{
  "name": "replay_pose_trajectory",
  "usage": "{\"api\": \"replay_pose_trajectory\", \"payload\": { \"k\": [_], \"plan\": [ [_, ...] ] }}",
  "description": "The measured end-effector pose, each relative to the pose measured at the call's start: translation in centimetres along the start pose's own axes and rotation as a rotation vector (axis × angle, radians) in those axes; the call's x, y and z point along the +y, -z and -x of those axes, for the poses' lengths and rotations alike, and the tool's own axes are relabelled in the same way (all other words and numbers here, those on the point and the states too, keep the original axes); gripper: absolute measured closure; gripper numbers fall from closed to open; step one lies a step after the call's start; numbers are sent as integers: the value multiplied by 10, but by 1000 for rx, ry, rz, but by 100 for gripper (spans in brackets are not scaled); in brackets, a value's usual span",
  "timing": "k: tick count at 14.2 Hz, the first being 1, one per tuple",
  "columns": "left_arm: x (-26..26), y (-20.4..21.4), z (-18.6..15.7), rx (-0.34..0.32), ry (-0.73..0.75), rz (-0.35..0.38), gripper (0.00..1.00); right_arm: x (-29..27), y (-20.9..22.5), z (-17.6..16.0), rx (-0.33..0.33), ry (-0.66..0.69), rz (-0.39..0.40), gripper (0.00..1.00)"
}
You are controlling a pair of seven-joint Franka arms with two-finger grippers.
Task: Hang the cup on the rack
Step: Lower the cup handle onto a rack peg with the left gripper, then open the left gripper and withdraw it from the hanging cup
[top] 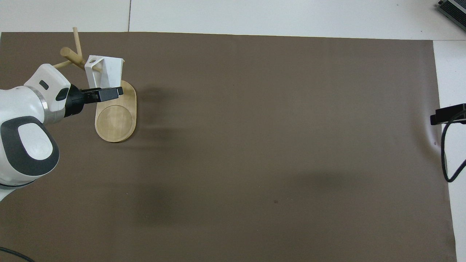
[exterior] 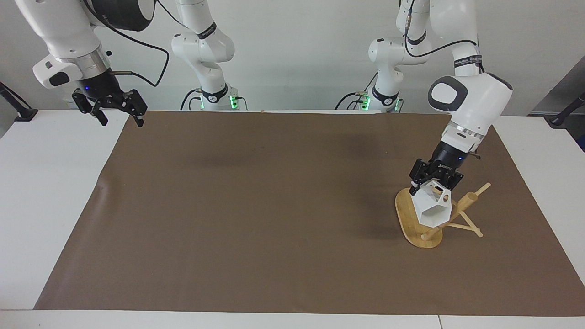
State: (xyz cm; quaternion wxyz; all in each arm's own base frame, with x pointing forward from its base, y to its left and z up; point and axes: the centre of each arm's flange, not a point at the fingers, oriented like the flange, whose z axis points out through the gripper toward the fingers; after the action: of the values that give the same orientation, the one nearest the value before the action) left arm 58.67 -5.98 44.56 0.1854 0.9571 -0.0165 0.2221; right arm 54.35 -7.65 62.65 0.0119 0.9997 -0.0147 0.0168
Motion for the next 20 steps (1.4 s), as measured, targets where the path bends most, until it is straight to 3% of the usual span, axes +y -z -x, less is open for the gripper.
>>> {"api": "replay_pose_trajectory", "payload": {
  "k": [6, 12, 16, 20],
  "plan": [
    [-1, 11, -8, -36, -38, -8, 0, 0, 0, 0, 0, 0, 0, 0],
    [-4, 96, -30, -129, -186, -126, 0, 0, 0, 0, 0, 0, 0, 0],
    [9, 157, -36, -222, -159, -216, 0, 0, 0, 0, 0, 0, 0, 0],
    [21, 188, -48, -247, -160, -261, 0, 0, 0, 0, 0, 0, 0, 0]
  ]
}}
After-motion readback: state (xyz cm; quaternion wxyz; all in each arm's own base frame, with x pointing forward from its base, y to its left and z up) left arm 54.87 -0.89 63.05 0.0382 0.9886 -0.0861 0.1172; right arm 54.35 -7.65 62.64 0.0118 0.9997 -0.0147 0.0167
